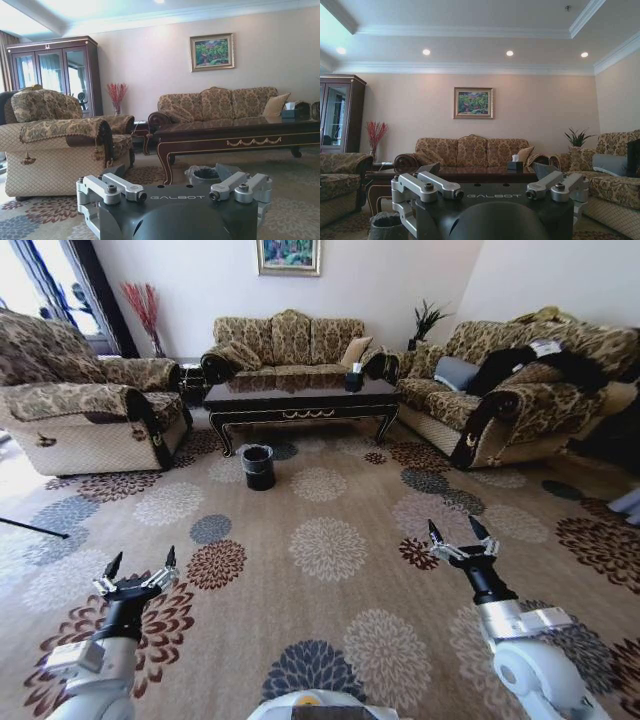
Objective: Move to the front of the table and pick up the trash from the floor, then place it into the trash bin.
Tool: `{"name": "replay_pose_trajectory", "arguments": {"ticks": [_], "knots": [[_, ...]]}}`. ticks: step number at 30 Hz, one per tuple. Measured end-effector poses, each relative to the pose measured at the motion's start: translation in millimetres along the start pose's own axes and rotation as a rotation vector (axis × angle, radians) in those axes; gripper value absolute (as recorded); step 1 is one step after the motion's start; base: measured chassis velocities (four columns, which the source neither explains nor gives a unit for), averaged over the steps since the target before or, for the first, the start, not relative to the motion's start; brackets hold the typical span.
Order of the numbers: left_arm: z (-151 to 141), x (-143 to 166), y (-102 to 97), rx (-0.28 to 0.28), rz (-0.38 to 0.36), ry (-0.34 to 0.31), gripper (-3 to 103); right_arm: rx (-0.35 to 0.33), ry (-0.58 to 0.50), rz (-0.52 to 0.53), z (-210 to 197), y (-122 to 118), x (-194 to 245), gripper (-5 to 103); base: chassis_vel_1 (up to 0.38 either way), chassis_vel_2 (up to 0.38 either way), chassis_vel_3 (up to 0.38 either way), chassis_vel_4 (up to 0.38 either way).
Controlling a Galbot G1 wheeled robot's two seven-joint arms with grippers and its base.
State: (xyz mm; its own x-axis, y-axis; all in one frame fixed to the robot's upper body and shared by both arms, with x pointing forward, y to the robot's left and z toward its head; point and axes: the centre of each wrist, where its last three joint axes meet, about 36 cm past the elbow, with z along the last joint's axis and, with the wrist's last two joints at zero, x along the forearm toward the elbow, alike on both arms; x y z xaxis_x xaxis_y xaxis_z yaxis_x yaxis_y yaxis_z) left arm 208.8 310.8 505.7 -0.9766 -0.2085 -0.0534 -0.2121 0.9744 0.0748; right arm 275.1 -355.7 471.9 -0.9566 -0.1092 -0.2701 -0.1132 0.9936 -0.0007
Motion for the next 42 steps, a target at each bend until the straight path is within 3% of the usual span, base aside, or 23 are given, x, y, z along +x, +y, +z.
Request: {"name": "replay_pose_trajectory", "arguments": {"ticks": [42], "knots": [[0.0, 0.0, 0.0, 0.0, 0.0, 0.0, 100, 0.0, 0.0, 0.0, 0.0, 0.0, 0.0, 100, 0.0, 0.0, 0.0, 0.0]]}}
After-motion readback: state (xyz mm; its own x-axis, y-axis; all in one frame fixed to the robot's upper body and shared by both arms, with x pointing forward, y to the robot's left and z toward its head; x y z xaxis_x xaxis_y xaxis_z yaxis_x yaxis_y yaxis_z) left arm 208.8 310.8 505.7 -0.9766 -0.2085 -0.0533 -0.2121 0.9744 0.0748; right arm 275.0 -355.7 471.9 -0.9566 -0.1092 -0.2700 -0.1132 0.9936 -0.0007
